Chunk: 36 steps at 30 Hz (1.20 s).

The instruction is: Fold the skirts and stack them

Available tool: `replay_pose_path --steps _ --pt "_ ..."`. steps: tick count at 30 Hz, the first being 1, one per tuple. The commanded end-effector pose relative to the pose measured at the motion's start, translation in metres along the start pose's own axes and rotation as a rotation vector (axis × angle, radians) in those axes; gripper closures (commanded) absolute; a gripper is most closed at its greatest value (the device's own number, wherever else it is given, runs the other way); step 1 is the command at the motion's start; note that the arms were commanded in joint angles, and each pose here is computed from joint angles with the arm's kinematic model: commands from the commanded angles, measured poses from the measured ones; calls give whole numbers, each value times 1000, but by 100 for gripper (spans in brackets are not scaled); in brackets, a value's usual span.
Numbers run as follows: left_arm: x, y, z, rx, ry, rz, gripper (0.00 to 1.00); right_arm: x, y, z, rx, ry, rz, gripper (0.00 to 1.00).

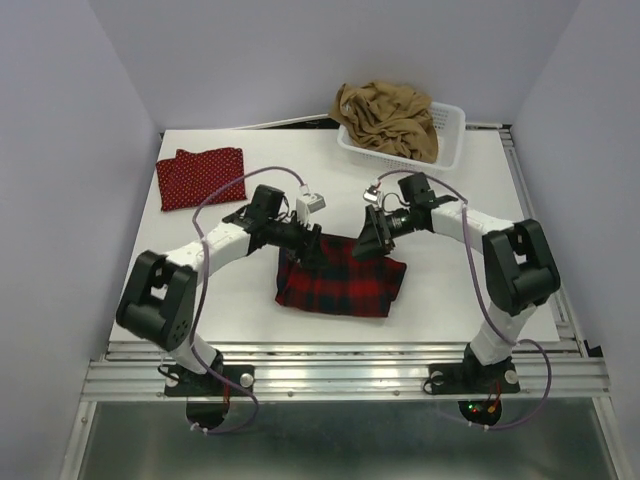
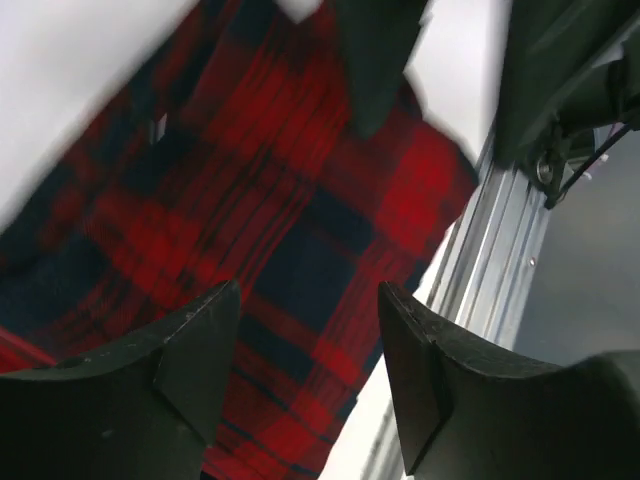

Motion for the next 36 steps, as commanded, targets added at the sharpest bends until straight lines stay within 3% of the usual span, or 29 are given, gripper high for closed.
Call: replay_pose_path --steps 1,8,15,21,25,29,30,32,36 --pt "37 -46 16 54 -37 -315 35 -46 -15 5 57 -93 76 31" --pt "92 -55 33 58 17 -414 43 -116 -11 18 107 -345 143 34" --pt "122 4 40 -18 112 -284 42 -149 49 -10 -6 -549 46 36" --pt "95 56 5 -148 180 -110 31 -88 81 -24 -68 -534 -100 37" --pt "50 84 -44 -252 260 -7 26 -28 88 -20 -179 -606 -185 37" --pt "29 89 -96 -390 416 -27 13 27 96 -3 -292 -738 -398 38" --pt "31 85 -108 -410 476 -61 3 37 97 3 -303 -767 -442 39" --pt "24 87 -135 -482 639 -70 1 54 104 18 -314 -850 -529 43" --pt "32 61 -165 -532 715 -207 1 73 103 86 -210 -890 -623 44"
Point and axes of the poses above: each gripper's point midway between its finger pads, its own z axis out along the fingers, its own x axis along the line the jaws close on, y = z × x, the point moved 9 cm from there along -z, back along the fingers, and after that the axes turned 1 degree about z, right-handed, at the moved point
